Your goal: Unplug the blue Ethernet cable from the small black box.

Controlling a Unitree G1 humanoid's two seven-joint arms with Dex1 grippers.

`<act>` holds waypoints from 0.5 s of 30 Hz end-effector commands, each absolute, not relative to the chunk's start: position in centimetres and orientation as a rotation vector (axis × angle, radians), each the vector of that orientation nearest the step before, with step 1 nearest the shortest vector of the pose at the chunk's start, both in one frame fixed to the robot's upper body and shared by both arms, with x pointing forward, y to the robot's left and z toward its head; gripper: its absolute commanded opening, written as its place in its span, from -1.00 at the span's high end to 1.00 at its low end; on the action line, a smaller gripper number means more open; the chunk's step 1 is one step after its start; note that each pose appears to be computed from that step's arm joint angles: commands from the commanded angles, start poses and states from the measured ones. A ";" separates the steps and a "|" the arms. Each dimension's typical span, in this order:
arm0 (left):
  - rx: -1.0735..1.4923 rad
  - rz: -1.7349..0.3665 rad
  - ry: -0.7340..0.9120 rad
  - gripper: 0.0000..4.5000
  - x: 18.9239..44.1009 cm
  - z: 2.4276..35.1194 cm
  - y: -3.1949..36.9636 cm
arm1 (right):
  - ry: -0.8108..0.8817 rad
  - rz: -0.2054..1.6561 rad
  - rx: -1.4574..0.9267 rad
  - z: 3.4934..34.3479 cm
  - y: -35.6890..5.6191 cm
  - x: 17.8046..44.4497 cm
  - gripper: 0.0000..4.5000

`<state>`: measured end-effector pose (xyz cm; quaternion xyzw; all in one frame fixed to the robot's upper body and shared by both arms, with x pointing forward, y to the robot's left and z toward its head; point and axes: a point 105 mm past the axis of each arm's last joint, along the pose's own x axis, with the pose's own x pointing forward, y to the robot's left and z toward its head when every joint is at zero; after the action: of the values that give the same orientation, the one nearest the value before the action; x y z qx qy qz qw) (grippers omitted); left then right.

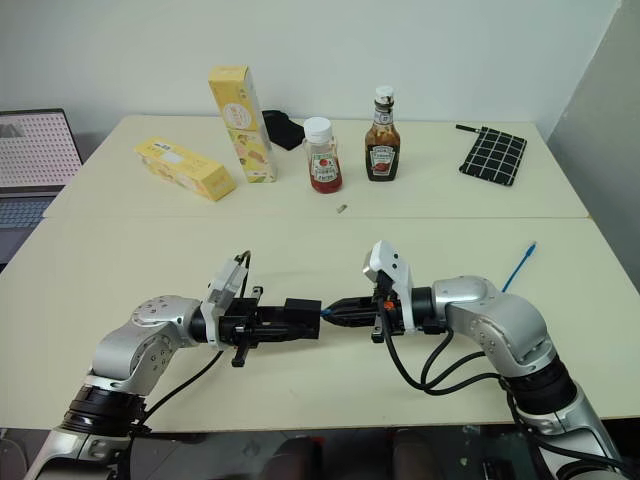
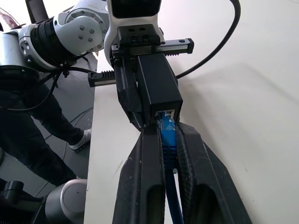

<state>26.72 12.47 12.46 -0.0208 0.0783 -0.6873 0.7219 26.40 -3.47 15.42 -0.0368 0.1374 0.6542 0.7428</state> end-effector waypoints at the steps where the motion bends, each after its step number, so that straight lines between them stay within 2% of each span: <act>1: -0.030 -1.552 0.129 0.65 26.2 13.3 12.1 | 0.268 1.446 -0.123 16.1 -3.3 26.5 0.97; 7: -0.016 -1.542 0.136 0.65 25.6 13.3 13.0 | 0.324 1.446 -0.129 15.6 -4.9 26.9 0.97; 15: -0.041 -1.369 0.171 0.65 26.3 12.0 15.9 | 0.367 1.361 -0.126 14.9 -7.7 28.2 0.97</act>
<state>26.25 15.32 11.49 -0.0300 0.0933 -0.6414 0.7609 27.85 -7.22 13.94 -0.0521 0.1923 0.6300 0.7506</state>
